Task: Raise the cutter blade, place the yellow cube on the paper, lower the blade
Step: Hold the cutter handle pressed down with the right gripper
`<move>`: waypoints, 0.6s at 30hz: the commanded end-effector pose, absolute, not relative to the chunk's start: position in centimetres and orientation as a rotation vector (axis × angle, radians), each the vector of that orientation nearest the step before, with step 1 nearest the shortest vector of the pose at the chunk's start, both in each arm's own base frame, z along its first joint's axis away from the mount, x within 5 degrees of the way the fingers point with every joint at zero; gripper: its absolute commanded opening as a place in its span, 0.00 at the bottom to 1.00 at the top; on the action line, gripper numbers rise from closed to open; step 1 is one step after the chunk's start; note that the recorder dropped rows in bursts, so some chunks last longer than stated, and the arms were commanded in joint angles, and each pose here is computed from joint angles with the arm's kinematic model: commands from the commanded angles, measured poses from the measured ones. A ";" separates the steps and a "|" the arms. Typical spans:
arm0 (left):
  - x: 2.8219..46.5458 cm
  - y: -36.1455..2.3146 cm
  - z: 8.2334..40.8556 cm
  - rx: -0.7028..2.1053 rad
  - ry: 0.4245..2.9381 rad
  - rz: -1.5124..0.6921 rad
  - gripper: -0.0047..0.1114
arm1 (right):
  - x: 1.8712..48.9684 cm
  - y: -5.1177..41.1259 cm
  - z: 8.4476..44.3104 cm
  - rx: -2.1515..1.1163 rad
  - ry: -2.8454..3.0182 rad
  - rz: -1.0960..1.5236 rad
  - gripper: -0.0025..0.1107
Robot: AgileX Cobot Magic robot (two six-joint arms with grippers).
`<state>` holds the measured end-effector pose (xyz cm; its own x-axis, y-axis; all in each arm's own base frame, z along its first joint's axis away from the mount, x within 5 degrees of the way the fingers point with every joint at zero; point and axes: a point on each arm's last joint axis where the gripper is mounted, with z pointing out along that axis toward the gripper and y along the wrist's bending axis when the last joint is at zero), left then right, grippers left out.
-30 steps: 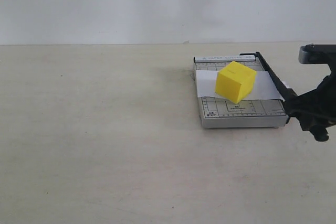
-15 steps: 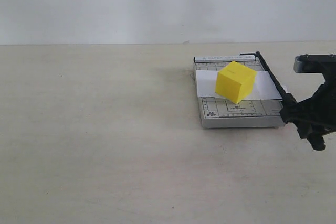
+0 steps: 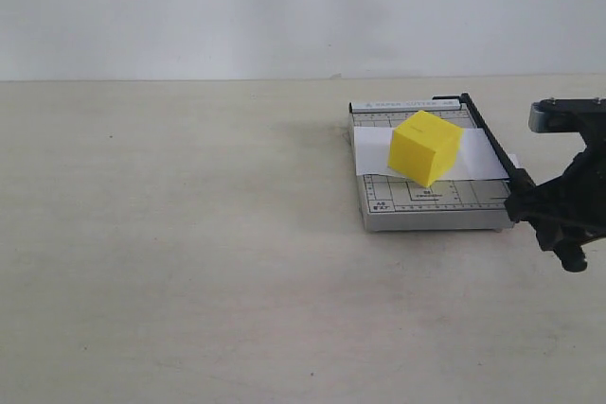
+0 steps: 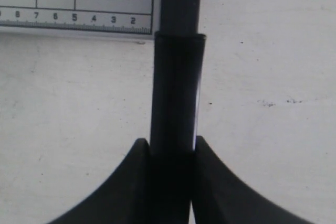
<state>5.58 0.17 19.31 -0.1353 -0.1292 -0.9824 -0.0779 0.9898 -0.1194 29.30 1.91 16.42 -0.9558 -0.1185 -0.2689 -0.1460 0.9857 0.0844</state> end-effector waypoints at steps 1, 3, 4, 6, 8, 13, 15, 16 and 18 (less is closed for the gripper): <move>5.6 0.1 19.2 -0.158 1.707 -0.052 0.08 | 29.4 2.0 15.9 -0.230 2.866 0.160 0.02; 5.6 0.1 19.2 -0.158 1.707 -0.052 0.08 | 29.4 2.0 15.9 -0.229 2.866 0.160 0.04; 5.6 0.1 19.2 -0.158 1.707 -0.052 0.08 | 29.4 2.0 15.9 -0.229 2.866 0.160 0.07; 5.6 0.1 19.2 -0.158 1.707 -0.052 0.08 | 29.3 2.0 15.9 -0.229 2.868 0.161 0.20; 5.6 0.1 19.2 -0.158 1.707 -0.052 0.08 | 29.4 2.0 15.9 -0.228 2.864 0.160 0.36; 5.6 0.1 19.2 -0.158 1.707 -0.052 0.08 | 29.5 2.0 16.0 -0.219 2.849 0.154 0.53; 5.6 0.1 19.2 -0.158 1.707 -0.052 0.08 | 29.5 2.0 16.0 -0.219 2.847 0.154 0.53; 5.6 0.1 19.2 -0.158 1.707 -0.052 0.08 | 29.5 2.0 16.0 -0.219 2.847 0.154 0.53; 5.6 0.1 19.2 -0.158 1.707 -0.052 0.08 | 29.5 2.0 16.0 -0.217 2.848 0.154 0.53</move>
